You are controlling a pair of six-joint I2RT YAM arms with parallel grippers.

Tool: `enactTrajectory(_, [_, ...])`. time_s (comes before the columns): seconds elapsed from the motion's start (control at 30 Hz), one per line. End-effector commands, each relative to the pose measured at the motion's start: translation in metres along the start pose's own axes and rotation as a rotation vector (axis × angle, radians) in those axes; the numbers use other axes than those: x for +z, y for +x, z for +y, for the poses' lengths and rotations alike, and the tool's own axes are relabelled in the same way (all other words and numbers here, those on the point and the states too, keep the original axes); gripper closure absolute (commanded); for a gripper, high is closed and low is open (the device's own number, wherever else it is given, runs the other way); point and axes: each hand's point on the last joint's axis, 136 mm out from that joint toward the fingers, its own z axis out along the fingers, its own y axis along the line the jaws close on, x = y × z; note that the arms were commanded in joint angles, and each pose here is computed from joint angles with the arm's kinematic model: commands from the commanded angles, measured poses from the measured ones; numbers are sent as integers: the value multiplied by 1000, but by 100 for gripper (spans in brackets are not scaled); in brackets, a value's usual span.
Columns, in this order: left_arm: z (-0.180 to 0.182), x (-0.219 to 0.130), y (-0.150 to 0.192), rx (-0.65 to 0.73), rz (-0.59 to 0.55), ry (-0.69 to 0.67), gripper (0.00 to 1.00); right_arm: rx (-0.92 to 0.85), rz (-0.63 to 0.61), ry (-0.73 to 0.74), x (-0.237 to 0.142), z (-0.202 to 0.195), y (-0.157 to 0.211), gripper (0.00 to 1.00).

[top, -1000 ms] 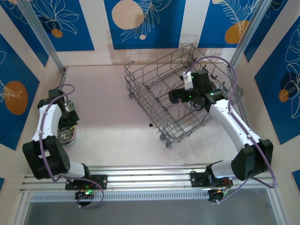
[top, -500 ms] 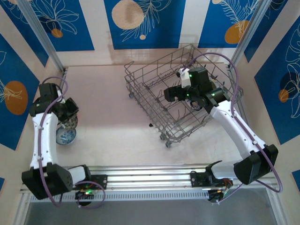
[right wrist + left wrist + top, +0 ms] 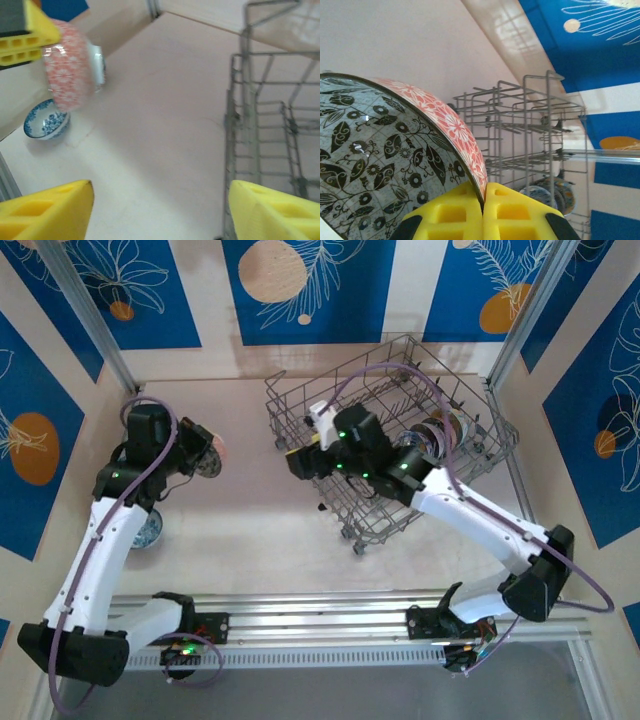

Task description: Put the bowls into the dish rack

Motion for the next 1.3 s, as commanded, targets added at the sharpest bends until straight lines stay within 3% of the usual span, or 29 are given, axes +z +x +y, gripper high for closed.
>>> enactTrajectory(0.0, [-42, -14, -21, -121, -128, 120, 100, -3, -139, -5, 17, 24, -29, 33])
enactTrajectory(0.2, [-56, -15, -11, -150, -121, 141, 100, -43, -214, -34, 44, 61, -33, 33])
enactTrajectory(0.57, [-66, -16, -3, -160, -116, 167, 100, -13, -315, 24, 84, 65, -40, 42])
enactTrajectory(0.93, [-64, -11, 0, -166, -114, 161, 100, 36, -418, 301, 105, 42, -44, 69])
enactTrajectory(1.27, [-59, -10, 1, -176, -117, 148, 100, 57, -489, 299, 112, 47, -53, 81])
